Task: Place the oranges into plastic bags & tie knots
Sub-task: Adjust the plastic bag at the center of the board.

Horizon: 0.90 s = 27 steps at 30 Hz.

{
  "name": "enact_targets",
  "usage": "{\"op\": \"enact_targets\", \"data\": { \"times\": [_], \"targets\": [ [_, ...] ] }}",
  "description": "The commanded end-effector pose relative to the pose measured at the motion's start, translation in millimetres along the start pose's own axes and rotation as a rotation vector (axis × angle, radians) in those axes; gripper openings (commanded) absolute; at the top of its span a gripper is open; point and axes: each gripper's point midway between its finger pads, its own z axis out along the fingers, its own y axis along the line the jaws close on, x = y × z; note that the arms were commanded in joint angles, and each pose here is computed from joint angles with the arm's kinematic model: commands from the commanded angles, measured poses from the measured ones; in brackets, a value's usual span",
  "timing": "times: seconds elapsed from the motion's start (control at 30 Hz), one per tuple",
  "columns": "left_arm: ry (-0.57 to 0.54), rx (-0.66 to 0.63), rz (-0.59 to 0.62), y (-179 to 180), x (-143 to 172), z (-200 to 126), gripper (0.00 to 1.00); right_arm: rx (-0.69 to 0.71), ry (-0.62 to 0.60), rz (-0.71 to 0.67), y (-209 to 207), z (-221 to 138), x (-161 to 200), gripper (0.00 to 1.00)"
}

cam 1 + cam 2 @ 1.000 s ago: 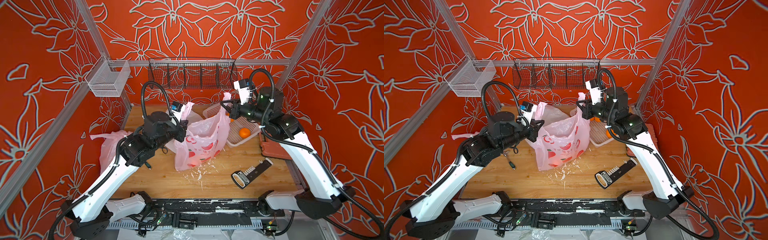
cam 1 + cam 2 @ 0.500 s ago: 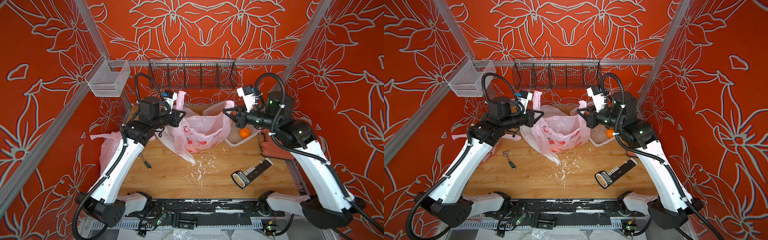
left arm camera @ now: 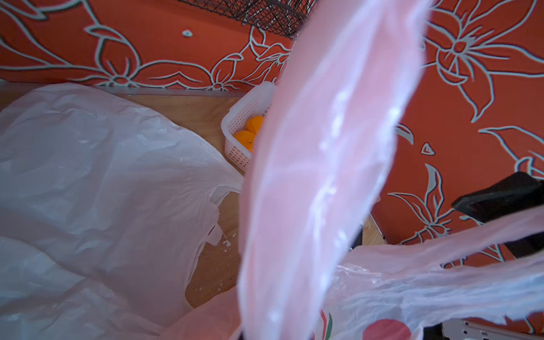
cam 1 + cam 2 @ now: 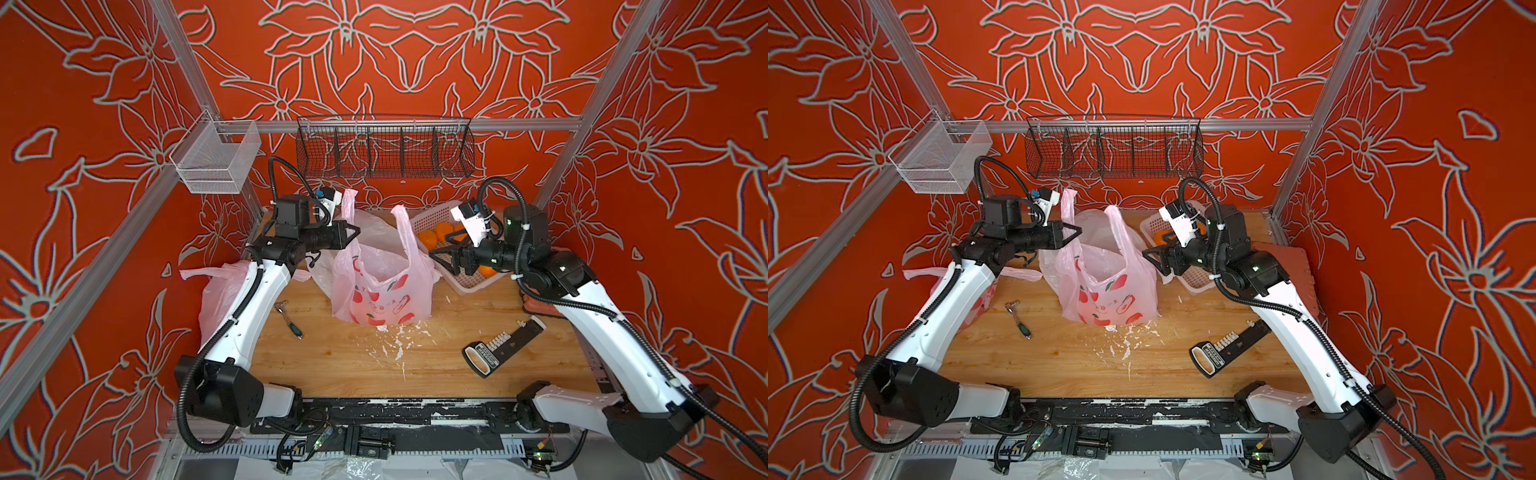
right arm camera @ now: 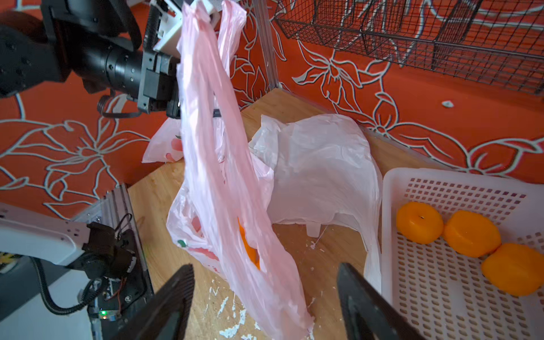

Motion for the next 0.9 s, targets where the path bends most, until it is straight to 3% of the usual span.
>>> {"op": "enact_targets", "data": {
  "times": [0.0,0.2,0.43,0.87],
  "targets": [
    [-0.033,0.039,0.037,-8,-10,-6,0.0,-0.075,-0.127,-0.14,19,-14,-22,0.82],
    [-0.037,0.046,0.057,-12,-8,-11,0.0,-0.217,-0.228,-0.187,35,0,-26,0.87],
    [-0.031,0.065,0.053,-15,-6,-13,0.0,-0.429,-0.227,-0.23,49,12,-26,0.98],
    [-0.022,0.081,0.052,-19,-2,-15,0.0,-0.41,-0.199,-0.18,8,53,-21,0.98]
  ]
}}
